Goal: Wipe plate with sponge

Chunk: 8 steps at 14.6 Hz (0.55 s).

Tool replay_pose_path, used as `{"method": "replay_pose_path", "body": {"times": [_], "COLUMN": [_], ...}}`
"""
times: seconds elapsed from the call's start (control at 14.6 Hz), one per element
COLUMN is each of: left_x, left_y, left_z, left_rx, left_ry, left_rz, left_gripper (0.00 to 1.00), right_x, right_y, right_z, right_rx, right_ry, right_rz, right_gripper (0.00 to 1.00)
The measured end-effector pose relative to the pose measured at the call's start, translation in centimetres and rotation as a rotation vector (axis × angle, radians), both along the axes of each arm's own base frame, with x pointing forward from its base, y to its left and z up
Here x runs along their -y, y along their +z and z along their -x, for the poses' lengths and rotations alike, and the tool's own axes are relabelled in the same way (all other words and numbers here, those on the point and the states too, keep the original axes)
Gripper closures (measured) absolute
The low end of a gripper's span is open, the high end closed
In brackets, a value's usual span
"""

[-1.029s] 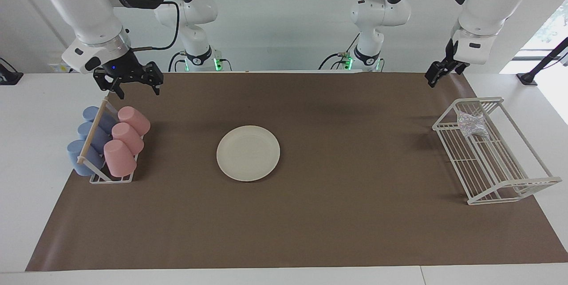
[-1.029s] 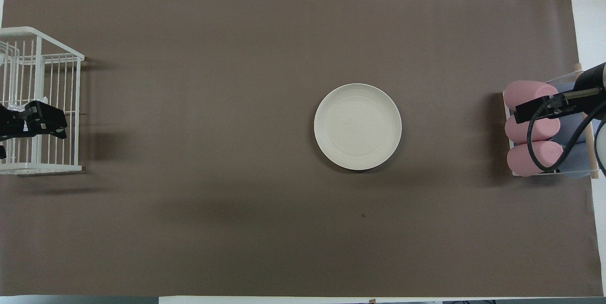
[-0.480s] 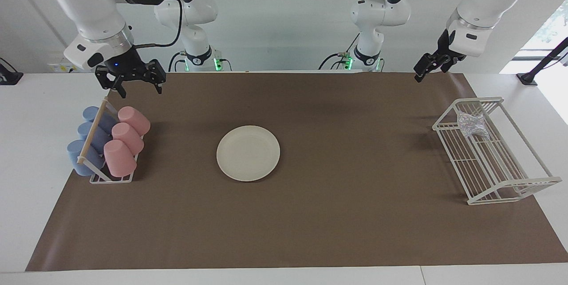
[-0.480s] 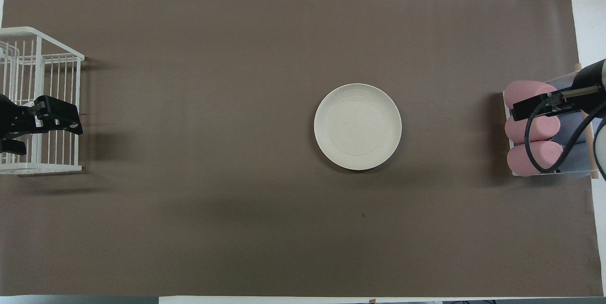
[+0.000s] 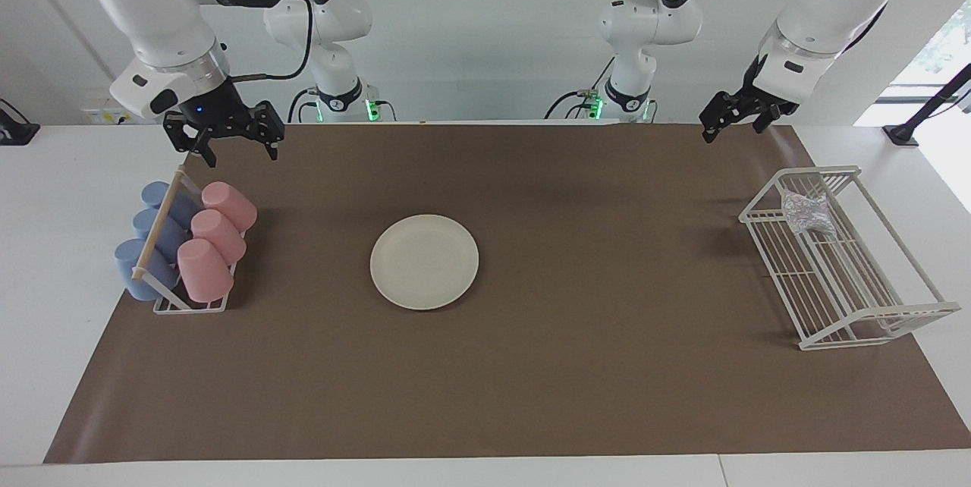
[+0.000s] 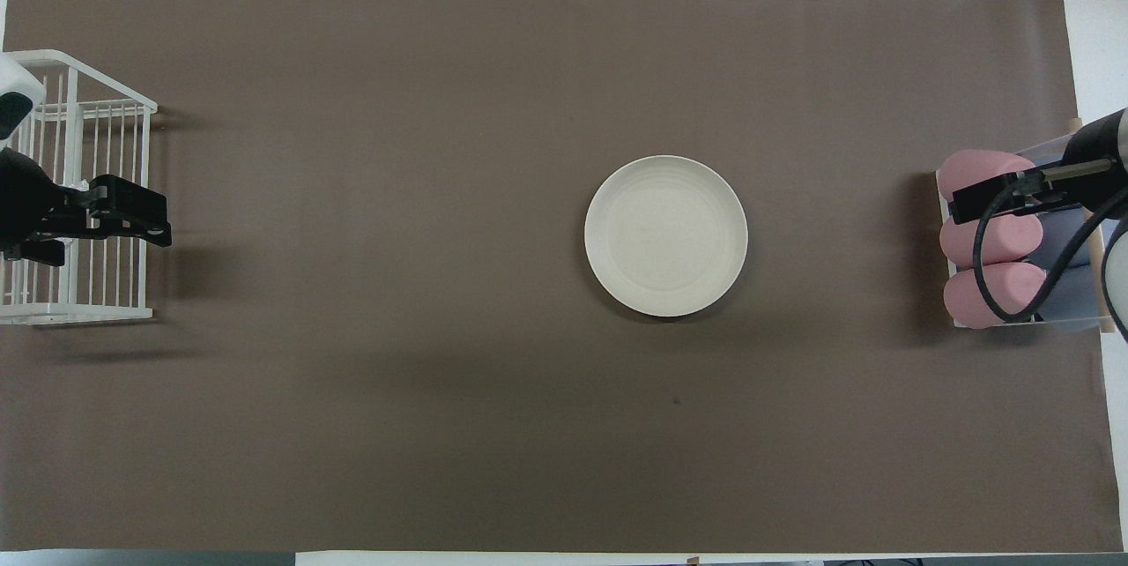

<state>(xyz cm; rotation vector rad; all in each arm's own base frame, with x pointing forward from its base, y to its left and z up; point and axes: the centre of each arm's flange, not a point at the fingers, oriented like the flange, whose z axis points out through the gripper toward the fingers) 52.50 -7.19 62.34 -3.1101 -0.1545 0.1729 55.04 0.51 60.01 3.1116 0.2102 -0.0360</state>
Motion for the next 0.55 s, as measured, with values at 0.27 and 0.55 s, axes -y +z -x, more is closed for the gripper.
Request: {"method": "replay_pose_path", "body": {"times": [0.27,0.55], "left_x": [0.7,0.88], "left_y": [0.76,1.02], "left_z": [-0.09,-0.15], "left_rx": [0.009,0.013], "left_ry": [-0.036,-0.041], "left_rz": [0.004,0.005], "left_gripper": [0.0,0.0], "right_x": [-0.34,-0.33], "right_y": [0.02,0.02], "right_z": [0.0,0.01], "right_rx": [0.002,0.002], "right_ry": [-0.045,-0.07], "right_rz": [0.001,0.002], "right_gripper": [0.0,0.0]}}
